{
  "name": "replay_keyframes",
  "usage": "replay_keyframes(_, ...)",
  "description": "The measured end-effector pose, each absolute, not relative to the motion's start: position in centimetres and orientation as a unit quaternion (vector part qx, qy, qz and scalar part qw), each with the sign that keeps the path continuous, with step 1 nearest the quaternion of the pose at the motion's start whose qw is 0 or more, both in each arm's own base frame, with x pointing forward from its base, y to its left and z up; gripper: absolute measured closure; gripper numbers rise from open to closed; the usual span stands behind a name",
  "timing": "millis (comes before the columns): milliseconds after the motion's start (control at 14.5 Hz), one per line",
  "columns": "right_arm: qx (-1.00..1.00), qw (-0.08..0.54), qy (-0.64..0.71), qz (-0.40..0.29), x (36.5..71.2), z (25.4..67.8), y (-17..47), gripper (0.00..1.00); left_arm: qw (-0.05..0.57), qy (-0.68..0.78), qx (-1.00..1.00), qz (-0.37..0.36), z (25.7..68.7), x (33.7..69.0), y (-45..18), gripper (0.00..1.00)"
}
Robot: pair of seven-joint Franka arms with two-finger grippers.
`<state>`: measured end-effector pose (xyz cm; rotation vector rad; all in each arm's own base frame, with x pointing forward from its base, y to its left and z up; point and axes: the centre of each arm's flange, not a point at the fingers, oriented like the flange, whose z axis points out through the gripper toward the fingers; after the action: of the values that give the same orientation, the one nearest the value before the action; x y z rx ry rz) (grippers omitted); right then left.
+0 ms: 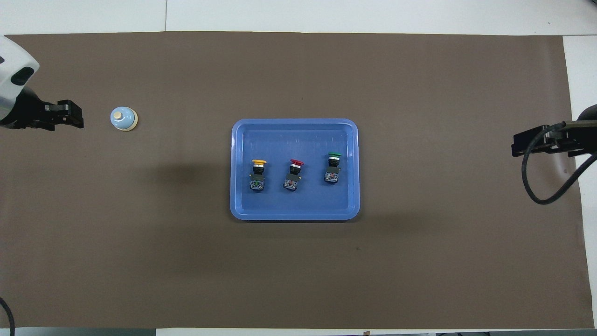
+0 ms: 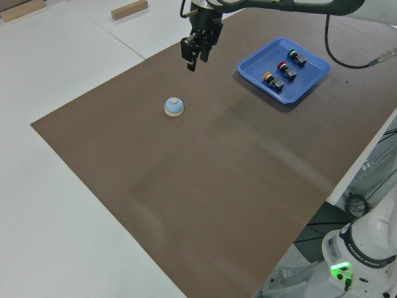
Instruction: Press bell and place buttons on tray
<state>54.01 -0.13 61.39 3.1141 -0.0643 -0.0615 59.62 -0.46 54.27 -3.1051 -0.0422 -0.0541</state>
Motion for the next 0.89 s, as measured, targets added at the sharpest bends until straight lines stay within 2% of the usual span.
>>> replay_keyframes(206, 1.000, 0.013, -0.021, -0.020, 54.0, 61.4, -0.1, 0.00, 0.021, -0.015, -1.000, -0.006, 57.6, 56.9, -0.5, 0.01)
replay_keyframes(413, 1.000, 0.013, -0.021, -0.020, 54.0, 61.4, -0.1, 0.00, 0.014, -0.015, -1.000, 0.005, 58.5, 55.7, -0.8, 0.00)
replay_keyframes(894, 1.000, 0.013, -0.021, -0.020, 54.0, 61.4, -0.1, 0.00, 0.006, -0.011, -0.999, 0.029, 57.4, 55.3, -1.5, 0.00)
